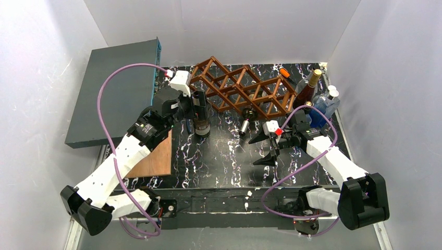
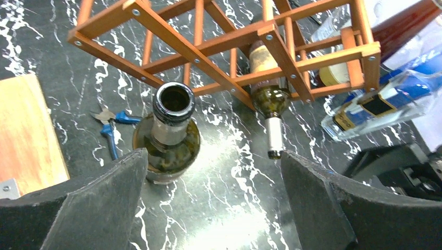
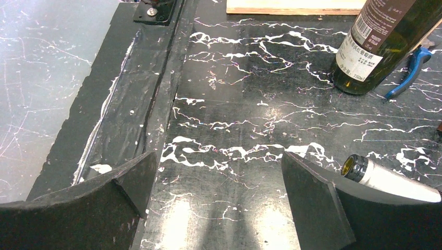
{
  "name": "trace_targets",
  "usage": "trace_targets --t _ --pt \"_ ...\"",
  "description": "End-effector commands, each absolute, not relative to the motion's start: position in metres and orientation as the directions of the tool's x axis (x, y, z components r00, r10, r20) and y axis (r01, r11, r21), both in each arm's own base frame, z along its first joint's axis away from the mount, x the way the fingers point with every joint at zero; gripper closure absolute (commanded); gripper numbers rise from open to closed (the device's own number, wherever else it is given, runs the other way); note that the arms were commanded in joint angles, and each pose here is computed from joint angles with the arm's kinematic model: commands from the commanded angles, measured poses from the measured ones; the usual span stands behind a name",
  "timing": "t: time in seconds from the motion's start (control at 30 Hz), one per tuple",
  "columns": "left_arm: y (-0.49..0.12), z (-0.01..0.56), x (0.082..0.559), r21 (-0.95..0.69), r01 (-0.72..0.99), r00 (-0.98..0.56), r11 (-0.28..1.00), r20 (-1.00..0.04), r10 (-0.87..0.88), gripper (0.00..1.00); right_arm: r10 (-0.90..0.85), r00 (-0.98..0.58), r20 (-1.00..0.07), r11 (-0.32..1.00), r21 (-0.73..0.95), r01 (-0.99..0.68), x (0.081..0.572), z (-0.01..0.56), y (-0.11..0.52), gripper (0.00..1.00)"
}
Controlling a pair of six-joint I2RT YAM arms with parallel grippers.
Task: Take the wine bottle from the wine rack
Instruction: Place the wine bottle at the center of the board, then pick up the wine bottle from the wine rack.
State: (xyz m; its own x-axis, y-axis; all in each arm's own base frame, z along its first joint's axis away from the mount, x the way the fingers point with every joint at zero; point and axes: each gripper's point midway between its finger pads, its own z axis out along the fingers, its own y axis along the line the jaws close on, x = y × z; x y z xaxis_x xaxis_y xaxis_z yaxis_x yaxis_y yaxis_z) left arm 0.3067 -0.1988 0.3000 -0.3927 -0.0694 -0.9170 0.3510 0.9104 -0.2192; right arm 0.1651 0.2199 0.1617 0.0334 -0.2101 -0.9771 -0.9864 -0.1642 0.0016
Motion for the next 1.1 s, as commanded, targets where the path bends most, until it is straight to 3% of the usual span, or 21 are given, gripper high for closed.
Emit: trace_targets --t 0.0,0.27,0.4,0.57,1.07 --pt "-0.202 0.32 0.285 -0.297 0.388 -0.442 0.872 -0.89 -0.107 0.02 -0.182 0.086 -0.98 -0.167 -0.055 -0.984 0.169 0.179 0.22 0.02" --pt "-0.202 0.321 0.271 -0.341 0.39 -0.484 0.855 -0.866 -0.124 0.02 -0.182 0.086 -0.98 -0.163 -0.056 -0.985 0.17 0.179 0.22 0.02" --pt "-0.196 0.314 0.275 -0.368 0.286 -0.533 0.885 -0.829 -0.172 0.02 -0.183 0.085 -0.979 -0.161 -0.055 -0.985 0.171 0.179 0.219 0.01" --pt "-0.195 0.308 0.276 -0.226 0.176 -0.518 0.958 -0.849 -0.105 0.02 -0.185 0.082 -0.979 -0.158 -0.053 -0.986 0.171 0.178 0.219 0.02" --pt "-0.268 0.275 0.282 -0.116 0.221 -0.559 0.968 -0.829 0.028 0.02 -0.192 0.087 -0.977 -0.14 -0.061 -0.988 0.175 0.178 0.216 0.02"
